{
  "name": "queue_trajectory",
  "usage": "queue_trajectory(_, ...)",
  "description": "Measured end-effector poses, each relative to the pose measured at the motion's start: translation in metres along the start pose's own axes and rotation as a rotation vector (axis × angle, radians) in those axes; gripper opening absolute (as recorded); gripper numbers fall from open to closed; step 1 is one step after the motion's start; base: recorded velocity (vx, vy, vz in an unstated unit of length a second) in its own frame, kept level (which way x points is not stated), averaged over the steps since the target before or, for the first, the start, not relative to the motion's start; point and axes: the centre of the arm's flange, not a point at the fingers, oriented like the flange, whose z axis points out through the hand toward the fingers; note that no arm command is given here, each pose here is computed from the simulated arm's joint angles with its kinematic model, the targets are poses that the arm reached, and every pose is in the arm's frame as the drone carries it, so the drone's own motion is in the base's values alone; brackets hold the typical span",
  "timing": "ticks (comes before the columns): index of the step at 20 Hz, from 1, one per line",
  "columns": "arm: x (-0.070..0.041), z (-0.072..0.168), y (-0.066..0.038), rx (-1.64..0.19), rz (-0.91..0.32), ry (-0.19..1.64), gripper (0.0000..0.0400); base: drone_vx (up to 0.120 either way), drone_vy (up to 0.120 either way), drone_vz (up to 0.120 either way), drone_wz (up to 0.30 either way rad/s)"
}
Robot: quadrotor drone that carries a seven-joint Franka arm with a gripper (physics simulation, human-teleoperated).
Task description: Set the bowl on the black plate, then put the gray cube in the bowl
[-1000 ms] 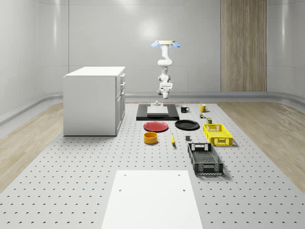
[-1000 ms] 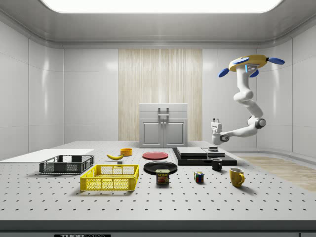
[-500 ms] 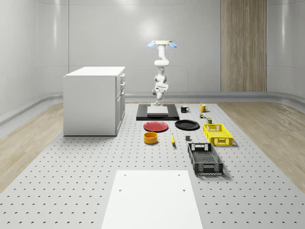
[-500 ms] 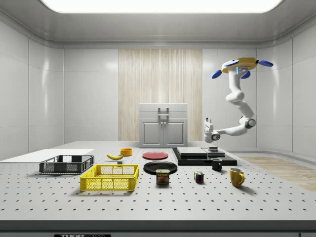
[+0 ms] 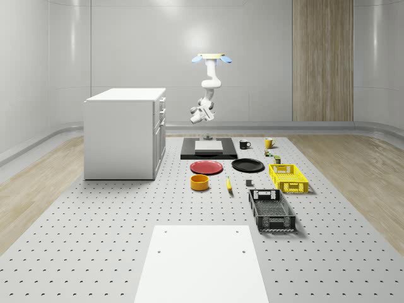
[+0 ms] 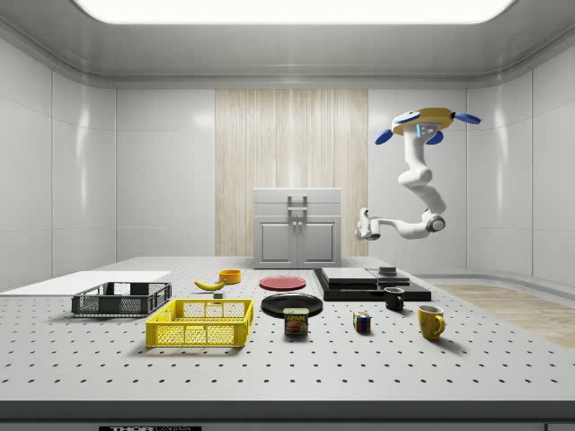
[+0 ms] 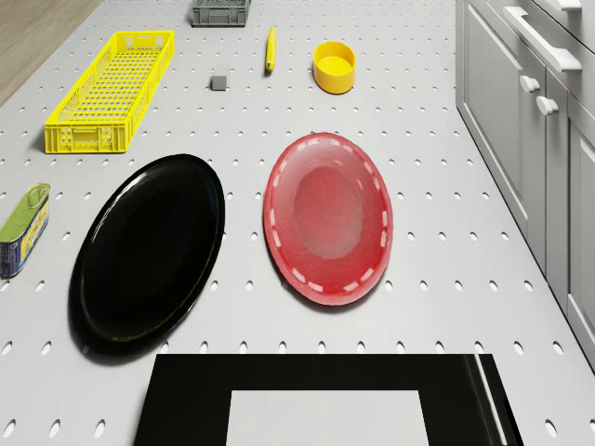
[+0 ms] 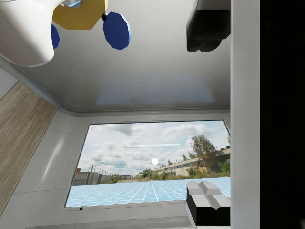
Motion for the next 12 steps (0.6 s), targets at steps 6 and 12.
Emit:
queue_trajectory(6, -0.059, 0.046, -0.058, -0.705, -0.022, 0.701, 0.0400, 0.120, 0.000, -0.060, 0.000)
queue_trajectory(12, -0.072, 0.101, -0.068, -1.119, -0.038, 1.116, 0.0400, 0.120, -0.007, -0.120, 0.000)
